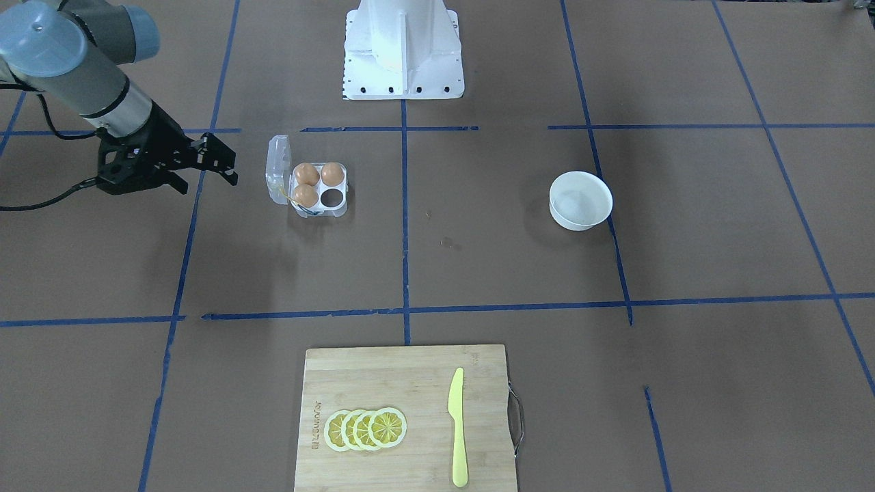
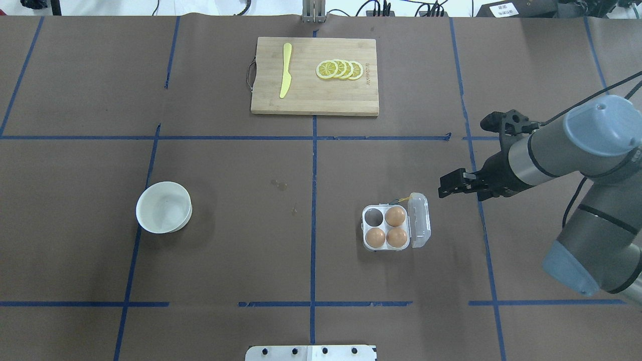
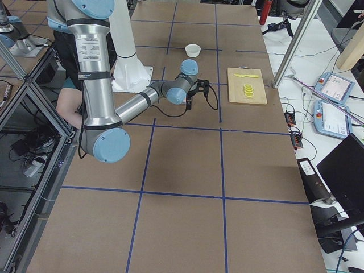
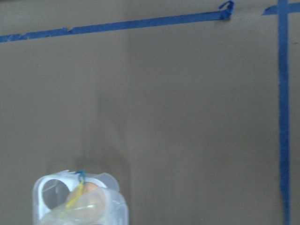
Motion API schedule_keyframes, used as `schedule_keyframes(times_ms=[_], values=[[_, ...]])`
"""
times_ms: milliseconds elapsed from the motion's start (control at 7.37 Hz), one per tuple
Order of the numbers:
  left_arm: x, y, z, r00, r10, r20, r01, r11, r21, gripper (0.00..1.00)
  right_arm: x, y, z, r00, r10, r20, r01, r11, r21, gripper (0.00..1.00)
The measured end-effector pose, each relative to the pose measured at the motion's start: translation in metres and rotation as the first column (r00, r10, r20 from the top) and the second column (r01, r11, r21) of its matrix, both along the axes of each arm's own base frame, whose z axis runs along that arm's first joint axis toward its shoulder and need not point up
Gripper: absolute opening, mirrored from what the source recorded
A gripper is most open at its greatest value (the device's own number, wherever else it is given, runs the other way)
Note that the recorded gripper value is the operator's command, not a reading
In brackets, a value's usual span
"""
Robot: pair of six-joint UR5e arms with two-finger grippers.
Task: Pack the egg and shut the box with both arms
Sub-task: 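Move the right gripper toward the open carton lid, then push the clear lid down over the eggs with the right gripper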
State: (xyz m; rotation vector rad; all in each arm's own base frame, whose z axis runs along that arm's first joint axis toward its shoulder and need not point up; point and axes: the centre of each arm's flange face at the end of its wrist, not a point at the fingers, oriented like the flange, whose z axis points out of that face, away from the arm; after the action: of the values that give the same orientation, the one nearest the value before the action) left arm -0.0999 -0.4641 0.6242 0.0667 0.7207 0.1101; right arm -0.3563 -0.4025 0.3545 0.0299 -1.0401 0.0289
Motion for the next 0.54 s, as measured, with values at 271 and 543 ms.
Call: schedule_keyframes(times_ms=[271,543], values=[[0.0,-0.001,-0.003,1.0,0.0,-0.001,0.0,1.0,0.006,1.0,-0.051,0.015,-0.052,0.998,0.028,0.052,-0.028,1.0,0.007,1.0],[0.0,-0.002,-0.004,1.0,0.0,-0.001,0.0,1.0,0.01,1.0,-0.067,0.02,-0.075,0.996,0.044,0.079,-0.044,0.999,0.004,1.0]])
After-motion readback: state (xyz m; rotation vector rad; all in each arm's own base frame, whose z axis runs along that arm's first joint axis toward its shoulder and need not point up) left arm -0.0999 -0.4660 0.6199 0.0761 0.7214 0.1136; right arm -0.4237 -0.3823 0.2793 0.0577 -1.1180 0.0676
